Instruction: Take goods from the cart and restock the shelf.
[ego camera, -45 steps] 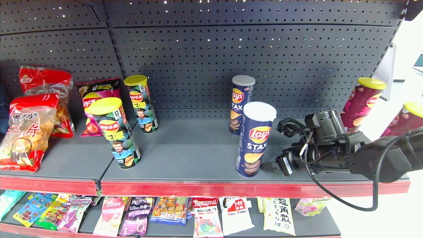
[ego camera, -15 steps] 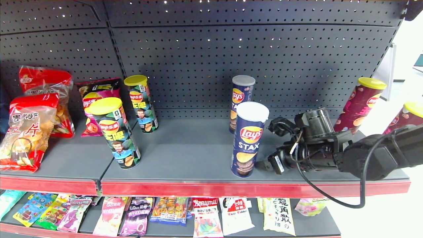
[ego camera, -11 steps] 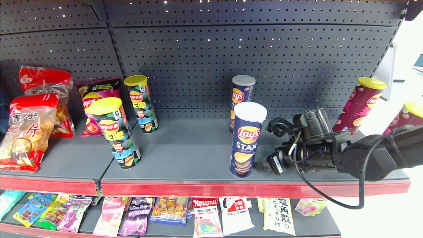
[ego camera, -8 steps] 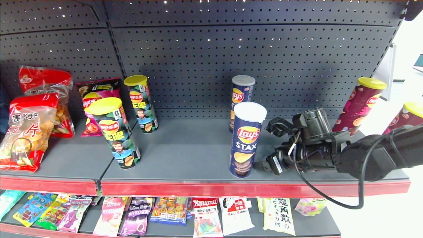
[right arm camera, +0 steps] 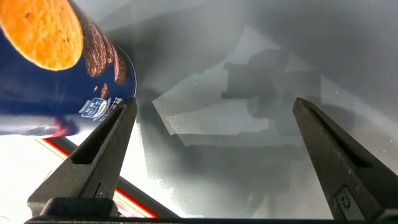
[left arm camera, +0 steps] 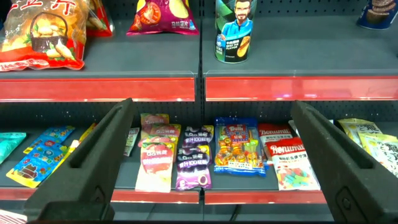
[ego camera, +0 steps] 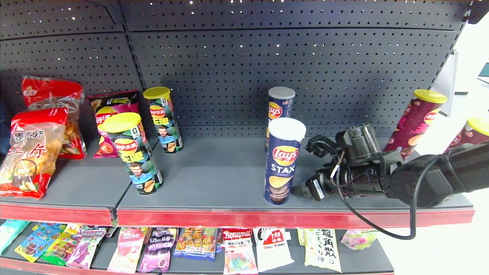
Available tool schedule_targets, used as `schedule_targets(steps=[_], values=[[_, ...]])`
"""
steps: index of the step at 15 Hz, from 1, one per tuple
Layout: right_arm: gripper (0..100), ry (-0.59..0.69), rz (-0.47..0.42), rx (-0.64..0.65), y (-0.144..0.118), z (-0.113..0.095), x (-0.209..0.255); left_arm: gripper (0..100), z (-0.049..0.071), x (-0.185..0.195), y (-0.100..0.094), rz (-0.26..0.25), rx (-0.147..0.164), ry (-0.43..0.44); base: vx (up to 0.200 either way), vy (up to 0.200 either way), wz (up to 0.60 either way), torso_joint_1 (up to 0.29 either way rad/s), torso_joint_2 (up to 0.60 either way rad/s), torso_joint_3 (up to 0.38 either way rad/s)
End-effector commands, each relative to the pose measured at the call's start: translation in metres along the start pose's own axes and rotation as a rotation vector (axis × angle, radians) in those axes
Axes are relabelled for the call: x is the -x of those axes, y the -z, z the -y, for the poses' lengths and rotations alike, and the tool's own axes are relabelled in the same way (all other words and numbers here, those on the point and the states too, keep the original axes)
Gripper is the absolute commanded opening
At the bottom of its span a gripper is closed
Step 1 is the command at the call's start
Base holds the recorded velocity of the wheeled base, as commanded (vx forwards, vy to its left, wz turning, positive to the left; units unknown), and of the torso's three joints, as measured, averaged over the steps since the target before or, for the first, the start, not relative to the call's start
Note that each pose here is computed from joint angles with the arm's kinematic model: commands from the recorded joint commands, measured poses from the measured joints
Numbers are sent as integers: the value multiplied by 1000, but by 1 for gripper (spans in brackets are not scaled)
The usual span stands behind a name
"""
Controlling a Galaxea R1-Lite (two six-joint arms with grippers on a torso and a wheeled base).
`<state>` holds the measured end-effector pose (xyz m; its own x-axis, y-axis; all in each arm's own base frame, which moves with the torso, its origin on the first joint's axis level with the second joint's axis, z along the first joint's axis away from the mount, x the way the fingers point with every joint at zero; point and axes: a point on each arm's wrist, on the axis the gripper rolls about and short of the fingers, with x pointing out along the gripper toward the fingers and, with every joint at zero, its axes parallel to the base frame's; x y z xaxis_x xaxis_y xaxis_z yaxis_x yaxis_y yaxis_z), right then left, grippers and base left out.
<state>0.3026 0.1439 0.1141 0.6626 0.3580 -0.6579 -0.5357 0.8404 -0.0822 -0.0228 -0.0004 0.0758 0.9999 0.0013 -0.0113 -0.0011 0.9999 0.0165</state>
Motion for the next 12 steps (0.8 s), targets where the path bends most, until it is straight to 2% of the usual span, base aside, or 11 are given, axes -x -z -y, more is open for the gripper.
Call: schedule_targets(steps=[1, 12], values=[[100, -4, -3, 3, 1, -1, -1, 100, 0, 0, 0, 1, 0, 0, 0, 0, 0, 0, 0, 0], [100, -9, 2, 7, -2, -3, -4, 100, 0, 0, 0, 1, 1, 0, 0, 0, 0, 0, 0, 0]])
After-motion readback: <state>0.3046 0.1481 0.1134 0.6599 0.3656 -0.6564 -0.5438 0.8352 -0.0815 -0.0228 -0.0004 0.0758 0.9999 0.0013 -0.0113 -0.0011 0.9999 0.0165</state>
